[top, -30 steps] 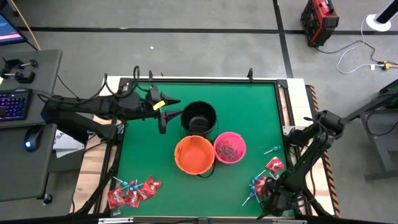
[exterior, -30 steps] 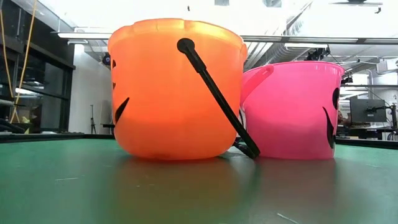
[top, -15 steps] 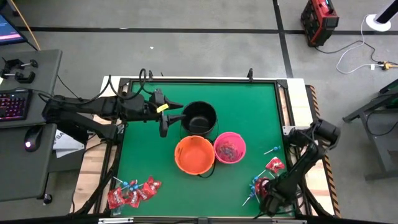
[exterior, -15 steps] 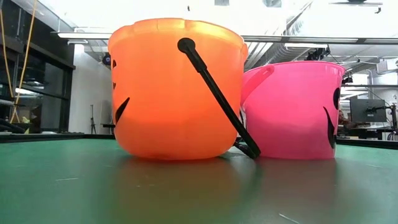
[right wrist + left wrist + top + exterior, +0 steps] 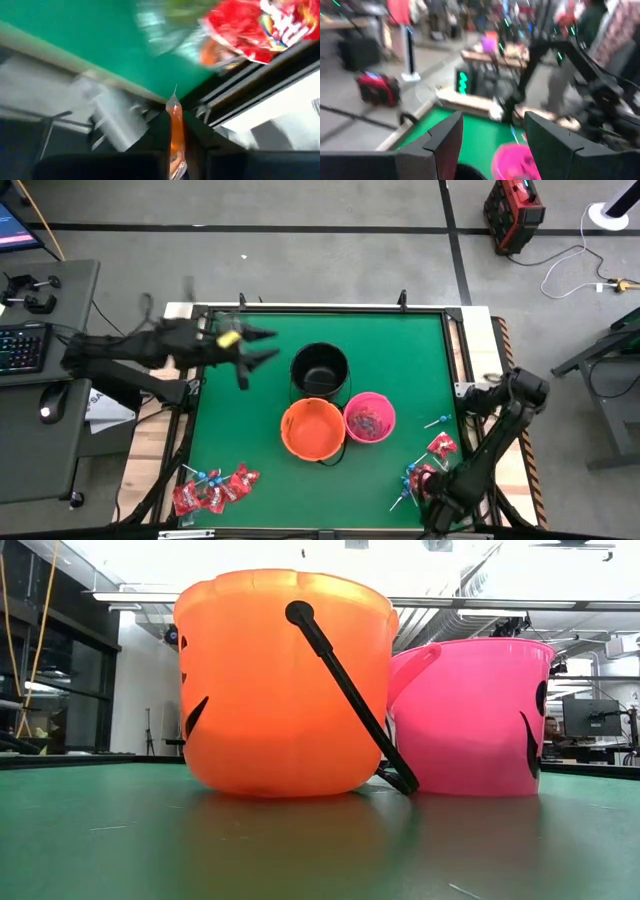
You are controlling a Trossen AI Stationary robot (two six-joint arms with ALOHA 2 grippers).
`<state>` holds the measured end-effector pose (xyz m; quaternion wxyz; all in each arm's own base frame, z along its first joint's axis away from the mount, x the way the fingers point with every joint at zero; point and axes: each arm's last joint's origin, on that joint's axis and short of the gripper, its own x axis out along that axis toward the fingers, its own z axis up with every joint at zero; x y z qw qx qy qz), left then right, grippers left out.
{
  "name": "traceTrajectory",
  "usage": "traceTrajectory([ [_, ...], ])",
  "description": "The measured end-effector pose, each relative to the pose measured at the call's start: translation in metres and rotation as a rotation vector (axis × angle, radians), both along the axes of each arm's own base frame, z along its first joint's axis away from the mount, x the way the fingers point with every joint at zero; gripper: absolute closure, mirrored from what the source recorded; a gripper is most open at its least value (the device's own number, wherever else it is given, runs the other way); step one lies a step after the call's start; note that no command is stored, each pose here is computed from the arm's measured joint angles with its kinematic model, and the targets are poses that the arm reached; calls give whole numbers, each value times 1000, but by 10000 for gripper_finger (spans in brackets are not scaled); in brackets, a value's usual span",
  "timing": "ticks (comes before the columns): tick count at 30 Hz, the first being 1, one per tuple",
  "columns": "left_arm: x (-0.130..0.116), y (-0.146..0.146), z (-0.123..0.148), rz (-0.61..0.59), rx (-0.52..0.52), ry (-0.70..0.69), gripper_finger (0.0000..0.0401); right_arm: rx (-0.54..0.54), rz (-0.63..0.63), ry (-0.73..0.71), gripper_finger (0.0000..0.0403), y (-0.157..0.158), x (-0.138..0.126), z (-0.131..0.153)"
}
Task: Sort candy by brand, put in halloween buckets
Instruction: Put the orange gummy into the pink bucket
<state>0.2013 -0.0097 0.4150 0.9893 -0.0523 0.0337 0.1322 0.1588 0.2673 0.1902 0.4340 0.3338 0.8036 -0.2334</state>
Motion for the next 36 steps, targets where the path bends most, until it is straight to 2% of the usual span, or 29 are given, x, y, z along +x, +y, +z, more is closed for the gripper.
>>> traceTrajectory([
  [3,-26,5,17,84,6,-112,199,-23,59,-153,396,-9,13,41],
  [8,-56,9,29,131,-28,-205,199,-202,99,-538,392,-49,39,95],
  [12,-59,8,29,102,-96,-217,199,-420,82,-827,397,-93,70,115],
  [15,-51,6,23,48,-151,-173,199,-536,110,-932,398,-126,95,122],
  [19,-36,1,8,-66,-264,-55,199,-557,177,-939,387,-157,122,118],
  [23,-24,-5,-5,-141,-382,50,199,-509,205,-869,360,-178,132,111],
  [26,-19,-12,-11,-170,-415,102,199,-479,240,-852,322,-189,135,111],
  [32,-21,-25,-16,-185,-418,156,199,-432,309,-807,220,-198,132,110],
  [36,-24,-33,-23,-185,-461,225,199,-444,379,-709,172,-191,117,109],
])
